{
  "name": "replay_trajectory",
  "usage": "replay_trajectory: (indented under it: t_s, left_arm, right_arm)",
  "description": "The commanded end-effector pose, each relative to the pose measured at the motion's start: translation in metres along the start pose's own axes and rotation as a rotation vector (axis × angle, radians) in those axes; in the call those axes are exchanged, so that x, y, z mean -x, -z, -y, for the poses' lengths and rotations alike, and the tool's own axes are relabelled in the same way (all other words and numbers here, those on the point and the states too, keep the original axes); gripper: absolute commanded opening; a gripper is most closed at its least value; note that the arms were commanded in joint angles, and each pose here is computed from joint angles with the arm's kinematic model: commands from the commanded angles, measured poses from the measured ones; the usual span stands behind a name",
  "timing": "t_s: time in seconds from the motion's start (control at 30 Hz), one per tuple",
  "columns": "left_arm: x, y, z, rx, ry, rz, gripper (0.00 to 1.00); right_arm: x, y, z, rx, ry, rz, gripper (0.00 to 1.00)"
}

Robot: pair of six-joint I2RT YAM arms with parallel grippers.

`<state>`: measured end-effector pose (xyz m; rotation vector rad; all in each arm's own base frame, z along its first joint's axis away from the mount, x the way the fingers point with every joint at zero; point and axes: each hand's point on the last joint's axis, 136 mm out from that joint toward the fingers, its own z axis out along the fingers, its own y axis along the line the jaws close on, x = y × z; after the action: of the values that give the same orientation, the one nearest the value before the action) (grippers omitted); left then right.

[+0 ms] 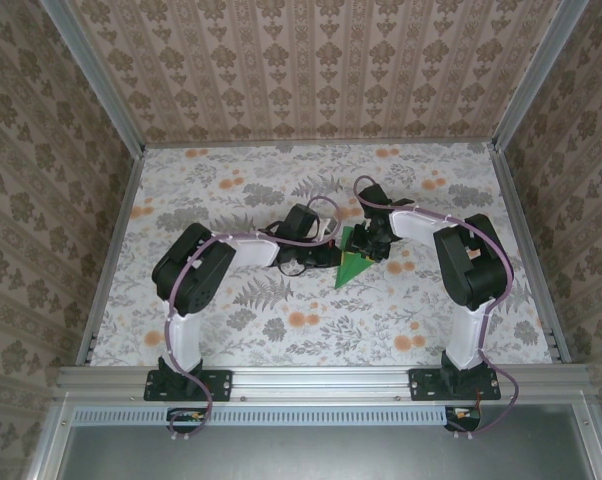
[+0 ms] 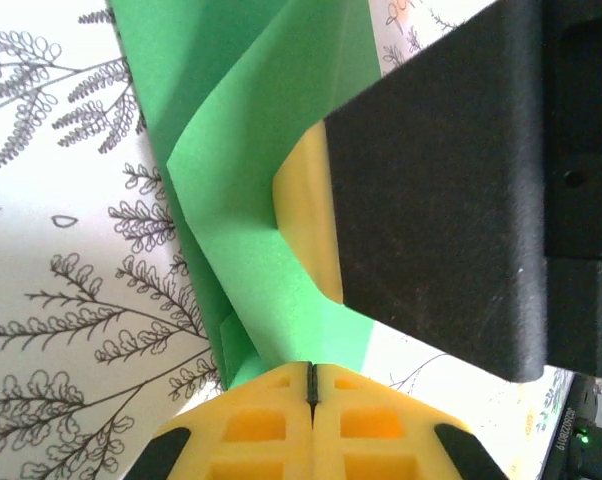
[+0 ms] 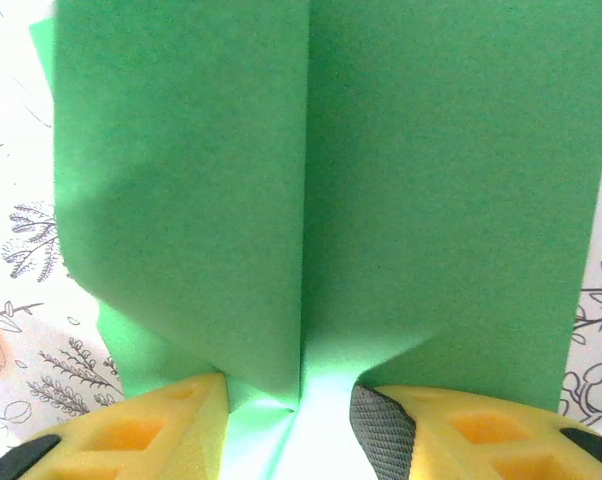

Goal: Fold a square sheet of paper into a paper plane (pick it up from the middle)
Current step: Fourth fold the wing at the center of the table.

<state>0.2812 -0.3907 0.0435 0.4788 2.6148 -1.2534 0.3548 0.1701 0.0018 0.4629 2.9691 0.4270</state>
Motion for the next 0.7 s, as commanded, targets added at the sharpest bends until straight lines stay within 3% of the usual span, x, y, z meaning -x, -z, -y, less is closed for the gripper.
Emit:
replay_trajectory:
  t_s: [0.0, 0.33, 0.67]
  left_arm:
    - [0.003, 0.009, 0.016, -0.029, -0.018, 0.018, 0.05]
    - [0.001, 0.002, -0.008, 0.081, 0.018, -0.003, 0.03]
    - [0.005, 0.002, -0.015, 0.102, 0.028, 0.002, 0.03]
  right_arm:
    - [-0.071, -0.070, 0.101, -0.353, -0.064, -0.232, 0.48]
    - [-0.072, -0.070, 0.099, -0.339, -0.077, -0.235, 0.47]
    - [-0.074, -0.071, 0.098, -0.330, -0.089, -0.238, 0.46]
